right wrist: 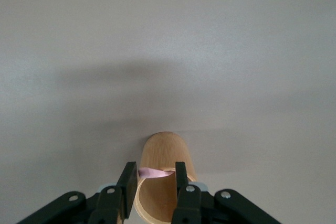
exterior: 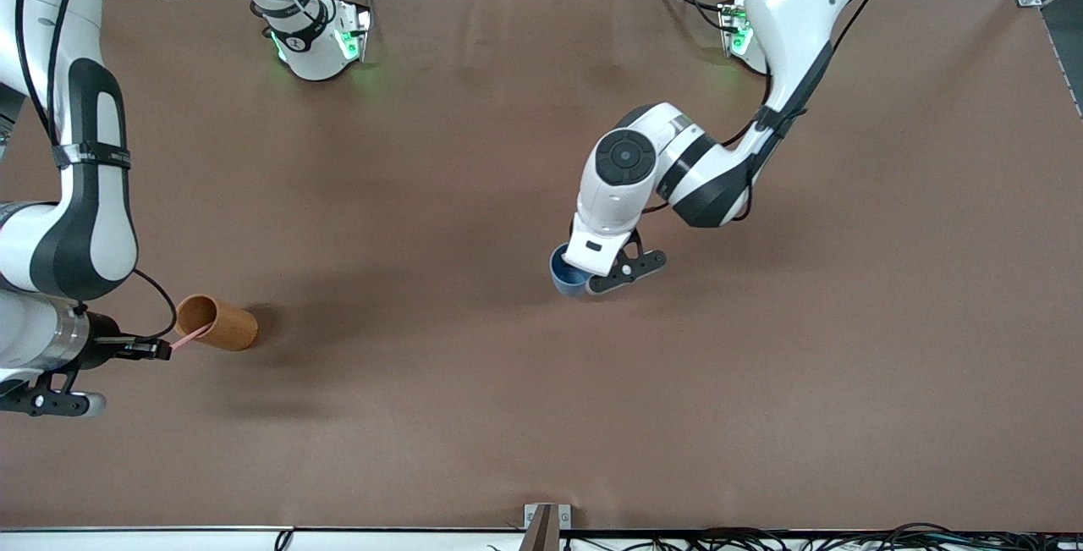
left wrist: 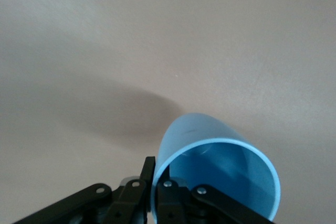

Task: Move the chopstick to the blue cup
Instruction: 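Slide the blue cup toward the table middle while the right gripper grips the stick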

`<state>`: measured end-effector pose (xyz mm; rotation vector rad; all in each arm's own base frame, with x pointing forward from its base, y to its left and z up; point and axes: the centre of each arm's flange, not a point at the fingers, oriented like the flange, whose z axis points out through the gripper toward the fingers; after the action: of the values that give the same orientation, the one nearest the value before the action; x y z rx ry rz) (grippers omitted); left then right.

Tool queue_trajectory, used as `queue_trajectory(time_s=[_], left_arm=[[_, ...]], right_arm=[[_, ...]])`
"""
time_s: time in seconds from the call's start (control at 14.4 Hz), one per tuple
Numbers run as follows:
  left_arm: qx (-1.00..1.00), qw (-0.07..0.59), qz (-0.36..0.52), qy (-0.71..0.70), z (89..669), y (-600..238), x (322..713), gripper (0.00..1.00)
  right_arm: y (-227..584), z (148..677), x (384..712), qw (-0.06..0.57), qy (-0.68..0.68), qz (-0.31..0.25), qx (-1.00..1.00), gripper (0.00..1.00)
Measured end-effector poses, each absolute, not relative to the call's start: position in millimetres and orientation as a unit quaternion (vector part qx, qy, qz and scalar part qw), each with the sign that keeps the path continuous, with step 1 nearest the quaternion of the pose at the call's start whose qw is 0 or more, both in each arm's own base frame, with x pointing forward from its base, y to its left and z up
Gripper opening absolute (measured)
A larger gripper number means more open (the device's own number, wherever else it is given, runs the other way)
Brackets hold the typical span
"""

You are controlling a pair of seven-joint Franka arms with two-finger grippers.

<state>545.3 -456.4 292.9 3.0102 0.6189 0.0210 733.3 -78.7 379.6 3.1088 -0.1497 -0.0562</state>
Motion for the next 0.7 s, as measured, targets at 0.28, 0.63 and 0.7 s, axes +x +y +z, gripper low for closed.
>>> queue_trajectory(time_s=[0.28, 0.63, 0.7], left_arm=[[0.978, 0.031, 0.007, 0.205, 270.3, -472.3, 543.6, 0.05], [0.978, 0.037, 0.006, 0.206, 264.6, -474.2, 544.5, 0.07], [0.977, 0.038, 0.007, 0.208, 265.3, -474.4, 545.0, 0.16]], right_arm=[[-79.3, 378.9, 733.1, 0.014, -0.049, -0.018, 0.999, 0.34], [-80.1, 371.2, 730.9, 0.014, -0.05, -0.025, 0.998, 0.26], [-80.2, 370.6, 730.8, 0.013, -0.05, -0.025, 0.998, 0.26]])
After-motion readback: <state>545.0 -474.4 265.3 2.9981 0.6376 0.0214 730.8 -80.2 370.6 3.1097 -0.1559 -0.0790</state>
